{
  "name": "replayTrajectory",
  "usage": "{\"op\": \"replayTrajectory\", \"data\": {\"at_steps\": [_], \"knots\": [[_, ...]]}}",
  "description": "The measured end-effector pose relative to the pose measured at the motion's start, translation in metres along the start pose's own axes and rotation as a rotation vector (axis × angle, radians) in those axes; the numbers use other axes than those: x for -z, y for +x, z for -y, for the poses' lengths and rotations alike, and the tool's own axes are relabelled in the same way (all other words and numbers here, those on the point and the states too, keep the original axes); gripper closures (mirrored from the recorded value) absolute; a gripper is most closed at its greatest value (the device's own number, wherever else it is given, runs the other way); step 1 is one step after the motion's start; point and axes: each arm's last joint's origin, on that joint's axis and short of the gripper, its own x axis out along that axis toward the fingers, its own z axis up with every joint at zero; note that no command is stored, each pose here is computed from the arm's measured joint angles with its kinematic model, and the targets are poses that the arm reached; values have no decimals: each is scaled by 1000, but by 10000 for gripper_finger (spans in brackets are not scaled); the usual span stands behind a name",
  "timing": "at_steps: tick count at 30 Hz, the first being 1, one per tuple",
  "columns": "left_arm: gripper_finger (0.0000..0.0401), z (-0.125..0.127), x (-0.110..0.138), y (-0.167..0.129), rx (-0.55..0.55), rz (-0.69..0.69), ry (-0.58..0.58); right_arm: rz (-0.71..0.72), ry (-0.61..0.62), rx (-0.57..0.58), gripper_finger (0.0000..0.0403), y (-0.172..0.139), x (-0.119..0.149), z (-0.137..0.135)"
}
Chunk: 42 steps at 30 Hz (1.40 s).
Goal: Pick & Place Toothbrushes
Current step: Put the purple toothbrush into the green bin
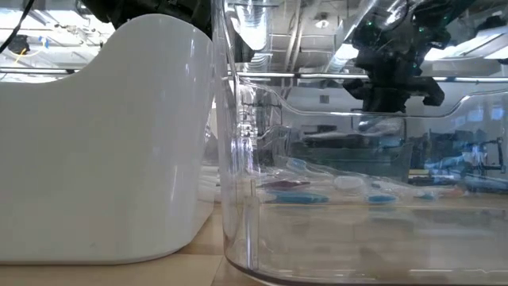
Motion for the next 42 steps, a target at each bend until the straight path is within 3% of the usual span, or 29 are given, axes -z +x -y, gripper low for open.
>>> {"op": "replayTrajectory", "data": {"at_steps": [12, 21, 28, 32, 42], "knots": [[306, 0, 0, 0, 1, 0, 0, 3, -139, -29, 403, 6, 1, 1], [306, 0, 0, 0, 1, 0, 0, -110, -77, -156, 403, 46, 19, 8], [306, 0, 0, 0, 2, -1, 0, -137, -56, -184, 403, 66, 23, 10], [306, 0, 0, 0, 2, -3, 1, -134, -45, -172, 403, 63, 22, 10], [306, 0, 0, 0, 1, -4, 1, -24, 3, -6, 397, 34, 9, 18]]}}
